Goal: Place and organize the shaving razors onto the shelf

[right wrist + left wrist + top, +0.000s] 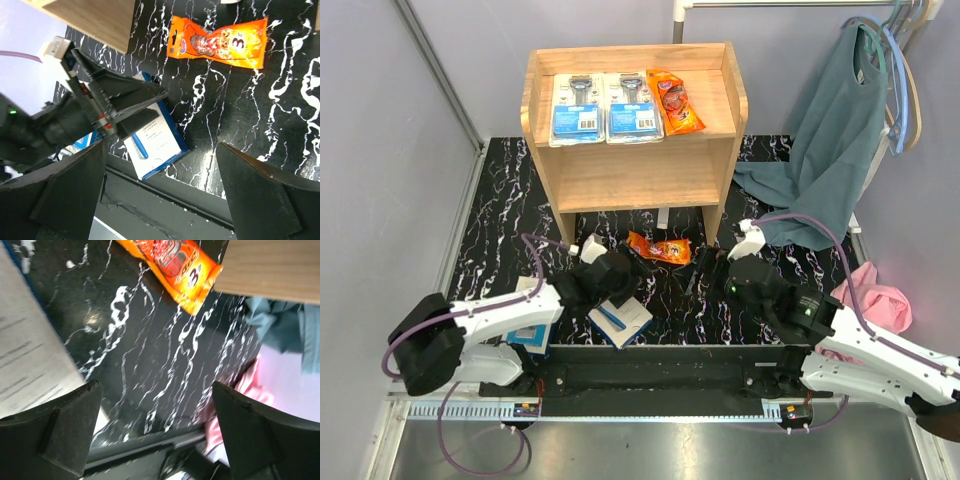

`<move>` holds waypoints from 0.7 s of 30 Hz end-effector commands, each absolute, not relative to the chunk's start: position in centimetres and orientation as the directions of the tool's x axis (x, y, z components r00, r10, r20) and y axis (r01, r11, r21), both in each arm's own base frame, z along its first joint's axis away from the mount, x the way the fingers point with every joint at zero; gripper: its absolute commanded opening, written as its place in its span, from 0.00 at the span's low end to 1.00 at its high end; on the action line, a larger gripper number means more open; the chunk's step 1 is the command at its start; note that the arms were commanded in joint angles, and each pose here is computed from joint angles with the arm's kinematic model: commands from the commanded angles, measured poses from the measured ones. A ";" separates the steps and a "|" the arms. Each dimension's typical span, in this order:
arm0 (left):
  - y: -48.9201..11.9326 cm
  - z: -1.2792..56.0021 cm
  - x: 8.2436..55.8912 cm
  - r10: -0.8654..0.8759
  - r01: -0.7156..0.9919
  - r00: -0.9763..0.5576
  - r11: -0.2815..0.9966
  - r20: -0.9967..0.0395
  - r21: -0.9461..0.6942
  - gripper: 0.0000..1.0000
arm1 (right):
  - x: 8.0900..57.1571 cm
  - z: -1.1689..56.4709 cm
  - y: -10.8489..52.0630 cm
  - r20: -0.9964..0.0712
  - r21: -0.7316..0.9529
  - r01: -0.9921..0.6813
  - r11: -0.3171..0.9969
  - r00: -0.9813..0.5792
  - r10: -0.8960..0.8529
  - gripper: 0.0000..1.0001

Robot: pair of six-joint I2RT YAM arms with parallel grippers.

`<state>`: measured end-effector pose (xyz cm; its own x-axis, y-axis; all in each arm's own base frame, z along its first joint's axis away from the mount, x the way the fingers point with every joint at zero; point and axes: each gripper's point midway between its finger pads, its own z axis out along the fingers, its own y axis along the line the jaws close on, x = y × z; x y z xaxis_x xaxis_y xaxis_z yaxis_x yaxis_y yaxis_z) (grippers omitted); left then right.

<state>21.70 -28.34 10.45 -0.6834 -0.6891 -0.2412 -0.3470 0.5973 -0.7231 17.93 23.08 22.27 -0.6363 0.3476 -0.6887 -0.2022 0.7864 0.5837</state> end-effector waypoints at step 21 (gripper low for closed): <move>-34.7 6.7 28.4 -0.895 -0.497 -0.443 0.198 0.050 -0.845 0.72 | 17.5 23.4 19.5 -0.686 0.616 -0.135 0.776 -0.576 0.444 1.00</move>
